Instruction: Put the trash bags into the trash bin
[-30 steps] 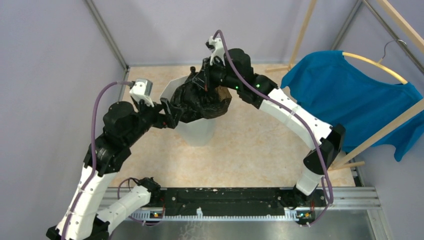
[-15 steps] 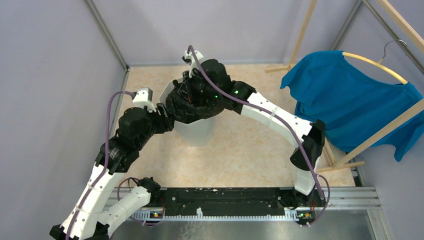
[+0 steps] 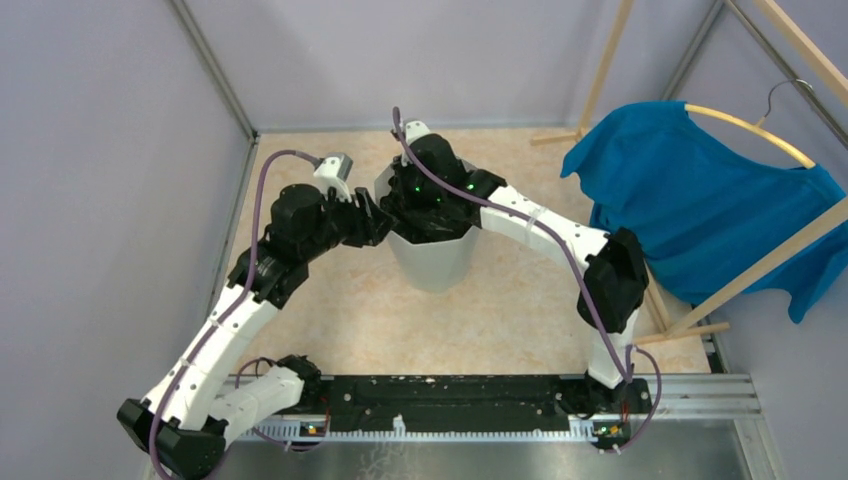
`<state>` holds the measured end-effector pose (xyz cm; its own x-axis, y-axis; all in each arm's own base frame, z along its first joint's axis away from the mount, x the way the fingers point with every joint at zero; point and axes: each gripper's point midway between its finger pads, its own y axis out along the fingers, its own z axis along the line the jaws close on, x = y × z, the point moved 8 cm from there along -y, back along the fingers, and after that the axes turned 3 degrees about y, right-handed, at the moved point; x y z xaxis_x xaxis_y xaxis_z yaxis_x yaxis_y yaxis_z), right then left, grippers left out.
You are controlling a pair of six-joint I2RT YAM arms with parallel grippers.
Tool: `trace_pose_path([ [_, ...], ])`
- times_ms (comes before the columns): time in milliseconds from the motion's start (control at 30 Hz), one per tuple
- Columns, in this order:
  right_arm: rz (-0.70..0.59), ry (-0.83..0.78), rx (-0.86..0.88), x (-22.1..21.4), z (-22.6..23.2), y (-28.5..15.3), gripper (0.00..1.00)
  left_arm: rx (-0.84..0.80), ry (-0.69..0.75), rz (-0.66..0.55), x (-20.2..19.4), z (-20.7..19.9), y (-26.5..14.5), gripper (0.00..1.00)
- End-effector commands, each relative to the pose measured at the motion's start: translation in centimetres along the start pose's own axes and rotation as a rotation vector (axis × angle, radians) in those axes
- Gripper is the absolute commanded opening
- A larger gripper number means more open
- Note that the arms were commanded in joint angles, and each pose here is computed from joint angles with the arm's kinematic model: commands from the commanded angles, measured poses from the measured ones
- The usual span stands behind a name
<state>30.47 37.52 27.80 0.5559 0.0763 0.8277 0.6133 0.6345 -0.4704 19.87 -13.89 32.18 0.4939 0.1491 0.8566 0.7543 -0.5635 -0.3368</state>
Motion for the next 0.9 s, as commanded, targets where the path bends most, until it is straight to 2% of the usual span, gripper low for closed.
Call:
trace_pose_path([
  [0,-0.104,0.017,0.021,2.4,0.8,-2.0,0.00,-0.110,0.000,0.046,-0.2,-1.1,0.5,0.56],
  [233,-0.206,-0.017,0.024,6.3,1.4,-7.3,0.00,-0.042,0.062,-0.006,0.9,-1.1,-3.1,0.76],
  [367,-0.254,-0.013,0.049,7.5,1.7,-10.2,0.00,-0.022,0.028,-0.080,2.4,-1.8,-5.7,0.81],
  [433,-0.271,0.008,0.067,7.6,1.9,-11.0,0.00,-0.076,0.001,-0.128,3.2,-2.7,-6.7,0.83],
  [633,-0.309,0.120,0.132,8.1,2.8,-12.0,0.00,-0.284,-0.042,-0.140,5.6,-5.6,-6.1,0.85],
  [867,-0.353,0.232,0.179,8.7,3.5,-12.5,0.00,-0.319,-0.053,-0.094,6.0,-5.7,-2.8,0.78],
])
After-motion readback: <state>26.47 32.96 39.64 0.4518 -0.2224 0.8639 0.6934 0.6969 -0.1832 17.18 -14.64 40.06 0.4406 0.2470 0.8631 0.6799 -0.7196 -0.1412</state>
